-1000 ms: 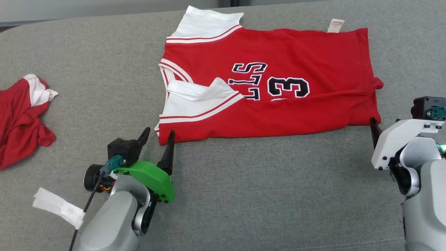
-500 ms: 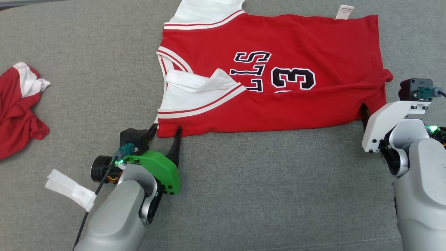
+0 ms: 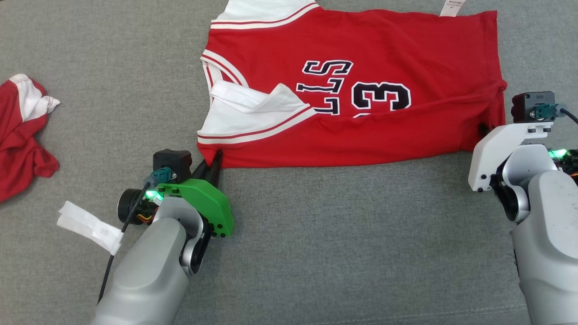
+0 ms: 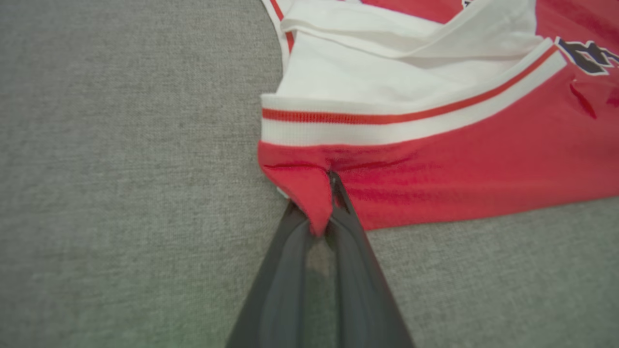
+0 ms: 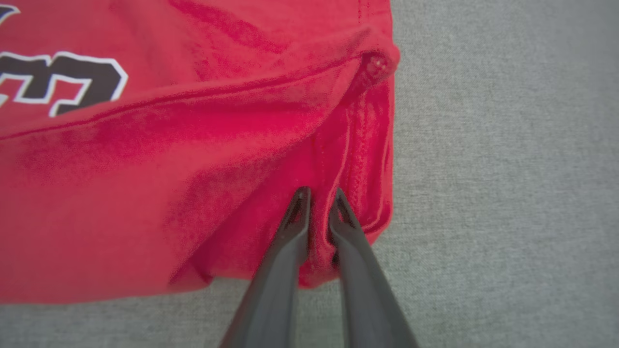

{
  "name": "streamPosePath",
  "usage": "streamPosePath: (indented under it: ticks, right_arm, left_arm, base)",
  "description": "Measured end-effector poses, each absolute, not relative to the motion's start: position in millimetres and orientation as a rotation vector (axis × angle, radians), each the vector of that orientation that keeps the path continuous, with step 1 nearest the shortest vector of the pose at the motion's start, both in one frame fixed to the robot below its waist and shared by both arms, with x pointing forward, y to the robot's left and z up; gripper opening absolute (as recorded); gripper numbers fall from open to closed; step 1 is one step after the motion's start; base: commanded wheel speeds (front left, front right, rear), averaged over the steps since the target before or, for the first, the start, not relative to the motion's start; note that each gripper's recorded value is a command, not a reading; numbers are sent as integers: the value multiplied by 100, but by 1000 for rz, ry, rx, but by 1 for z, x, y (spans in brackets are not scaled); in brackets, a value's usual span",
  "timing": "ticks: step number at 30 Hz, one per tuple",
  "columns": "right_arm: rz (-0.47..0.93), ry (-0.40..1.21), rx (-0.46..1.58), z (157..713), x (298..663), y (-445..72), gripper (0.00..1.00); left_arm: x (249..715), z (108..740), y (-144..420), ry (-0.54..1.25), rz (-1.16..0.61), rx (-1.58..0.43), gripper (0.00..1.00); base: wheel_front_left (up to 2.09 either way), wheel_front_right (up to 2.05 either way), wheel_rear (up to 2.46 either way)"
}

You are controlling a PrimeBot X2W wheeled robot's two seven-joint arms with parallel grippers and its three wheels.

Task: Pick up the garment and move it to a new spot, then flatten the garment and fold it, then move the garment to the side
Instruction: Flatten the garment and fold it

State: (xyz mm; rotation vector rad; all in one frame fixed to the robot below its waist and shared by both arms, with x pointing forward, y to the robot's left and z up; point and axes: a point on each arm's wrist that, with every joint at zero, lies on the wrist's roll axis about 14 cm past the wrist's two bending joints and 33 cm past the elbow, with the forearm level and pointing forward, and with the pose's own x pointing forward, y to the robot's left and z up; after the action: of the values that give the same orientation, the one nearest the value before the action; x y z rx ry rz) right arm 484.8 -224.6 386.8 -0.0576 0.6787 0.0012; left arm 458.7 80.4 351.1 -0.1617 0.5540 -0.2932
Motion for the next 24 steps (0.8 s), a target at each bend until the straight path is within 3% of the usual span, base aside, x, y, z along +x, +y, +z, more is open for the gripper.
streamPosePath:
  ticks: [5,13,24]
  right_arm:
    - [-2,596,-68,402,485,-227,0]
    - [-11,458,-19,419,453,-225,0]
    - [-9,530,32,401,400,-219,0]
  left_arm:
    - [458,357,84,538,-279,-175,0]
    - [433,361,100,538,-239,-190,0]
    - [369,360,112,638,-214,-199,0]
  base:
    - [0,0,0]
    - [0,0,0]
    - [0,0,0]
